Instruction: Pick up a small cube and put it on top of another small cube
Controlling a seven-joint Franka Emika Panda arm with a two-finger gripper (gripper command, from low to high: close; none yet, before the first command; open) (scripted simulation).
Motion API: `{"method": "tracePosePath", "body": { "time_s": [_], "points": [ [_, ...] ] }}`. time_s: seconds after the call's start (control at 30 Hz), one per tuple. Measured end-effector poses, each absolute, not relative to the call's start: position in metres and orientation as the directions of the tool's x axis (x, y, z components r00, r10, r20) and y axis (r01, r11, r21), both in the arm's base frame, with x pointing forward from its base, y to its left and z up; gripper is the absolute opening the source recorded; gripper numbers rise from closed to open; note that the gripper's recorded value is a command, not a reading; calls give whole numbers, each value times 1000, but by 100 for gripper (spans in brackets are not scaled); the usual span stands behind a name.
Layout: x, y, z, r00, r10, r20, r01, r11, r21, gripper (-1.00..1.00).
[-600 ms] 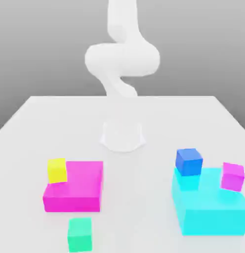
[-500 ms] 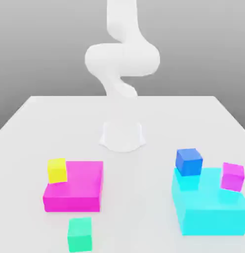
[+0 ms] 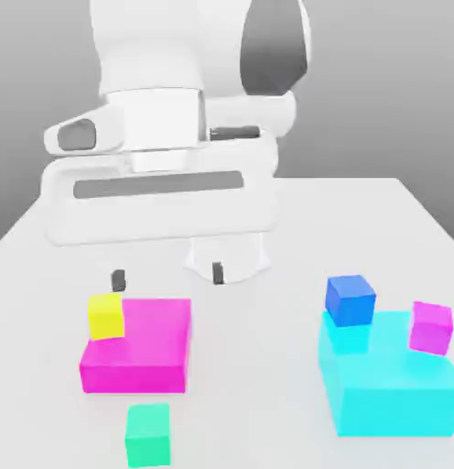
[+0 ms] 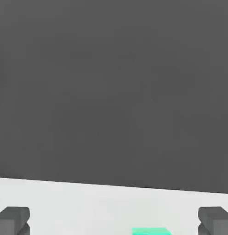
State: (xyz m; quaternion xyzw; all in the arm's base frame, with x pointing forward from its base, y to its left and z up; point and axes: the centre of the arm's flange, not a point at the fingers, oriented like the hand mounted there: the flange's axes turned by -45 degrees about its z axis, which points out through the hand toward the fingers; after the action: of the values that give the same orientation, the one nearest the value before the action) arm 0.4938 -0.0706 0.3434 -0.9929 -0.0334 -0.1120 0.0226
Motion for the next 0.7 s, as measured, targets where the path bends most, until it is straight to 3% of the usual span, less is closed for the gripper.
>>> {"method": "tracePosePath", "body": {
  "time_s": [0.23,0.4,0.43,0.7],
  "points": [
    [469,-96,217,996,88,31,88,-996,-6,0],
    [464,-101,150,996,94,2,94,-996,1,0],
    [463,-100,139,996,93,1,93,-996,1,-100],
    [463,-101,146,996,94,0,94,-996,1,-100]
  ]
}}
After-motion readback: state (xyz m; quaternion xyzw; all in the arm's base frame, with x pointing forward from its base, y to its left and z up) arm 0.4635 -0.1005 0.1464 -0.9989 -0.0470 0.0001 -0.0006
